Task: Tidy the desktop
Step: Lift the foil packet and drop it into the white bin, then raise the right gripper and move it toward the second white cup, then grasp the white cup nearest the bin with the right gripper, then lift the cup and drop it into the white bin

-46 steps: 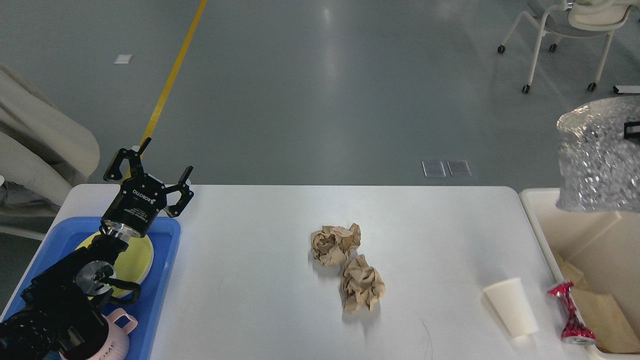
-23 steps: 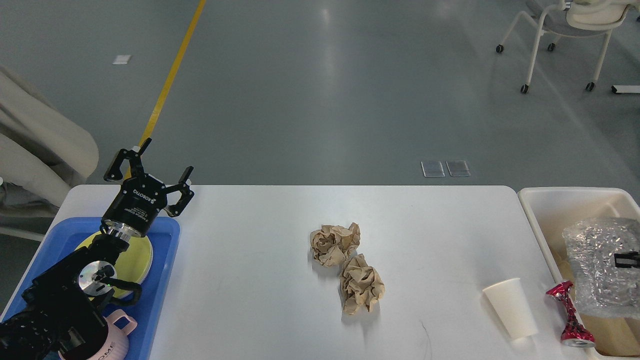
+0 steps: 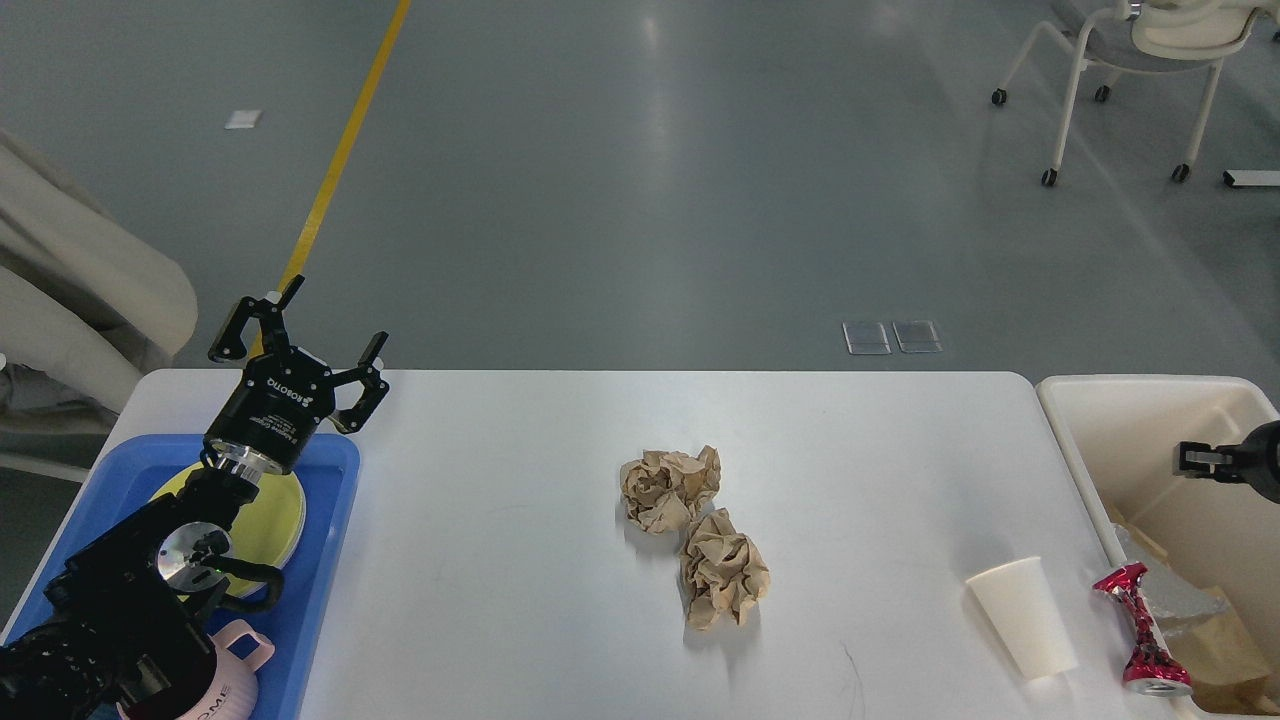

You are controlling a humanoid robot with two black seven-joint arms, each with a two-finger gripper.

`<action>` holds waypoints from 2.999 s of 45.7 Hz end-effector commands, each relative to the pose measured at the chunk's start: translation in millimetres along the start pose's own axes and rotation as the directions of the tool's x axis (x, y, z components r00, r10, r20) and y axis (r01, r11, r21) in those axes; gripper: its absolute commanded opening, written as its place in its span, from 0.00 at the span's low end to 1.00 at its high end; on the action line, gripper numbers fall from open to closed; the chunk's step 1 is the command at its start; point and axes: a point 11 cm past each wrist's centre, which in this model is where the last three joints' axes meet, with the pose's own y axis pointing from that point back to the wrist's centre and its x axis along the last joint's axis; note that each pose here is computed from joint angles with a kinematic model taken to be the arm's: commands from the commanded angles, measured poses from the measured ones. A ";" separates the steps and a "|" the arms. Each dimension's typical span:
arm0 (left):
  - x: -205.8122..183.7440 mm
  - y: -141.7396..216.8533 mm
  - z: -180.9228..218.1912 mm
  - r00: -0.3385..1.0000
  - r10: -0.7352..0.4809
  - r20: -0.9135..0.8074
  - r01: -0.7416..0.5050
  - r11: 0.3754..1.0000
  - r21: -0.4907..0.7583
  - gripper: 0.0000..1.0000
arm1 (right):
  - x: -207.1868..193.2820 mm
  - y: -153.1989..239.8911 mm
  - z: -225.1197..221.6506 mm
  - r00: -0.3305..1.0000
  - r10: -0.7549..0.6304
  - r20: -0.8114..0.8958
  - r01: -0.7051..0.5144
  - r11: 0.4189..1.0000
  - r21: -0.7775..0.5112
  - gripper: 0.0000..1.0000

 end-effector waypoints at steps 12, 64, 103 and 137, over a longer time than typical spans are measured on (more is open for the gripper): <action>0.7 0.4 1.7 1.000 0.000 0.002 0.000 1.000 -0.002 1.00 | 61.5 335.3 -137.4 0.957 0.106 -0.271 0.033 0.886 0.463 1.00; 0.3 0.2 0.8 1.000 -0.001 0.001 0.001 1.000 0.000 1.00 | -93.9 -29.9 -73.9 0.952 0.014 -0.307 0.050 0.979 0.197 1.00; -0.1 0.0 0.1 1.000 -0.001 -0.001 0.001 1.000 0.000 1.00 | -117.2 -69.2 -110.4 0.963 0.064 -0.261 0.007 0.965 0.262 0.53; 0.5 0.2 1.0 1.000 0.001 0.001 -0.001 1.000 -0.002 1.00 | 24.8 127.0 -102.2 0.987 0.033 -0.156 0.031 0.920 0.392 0.00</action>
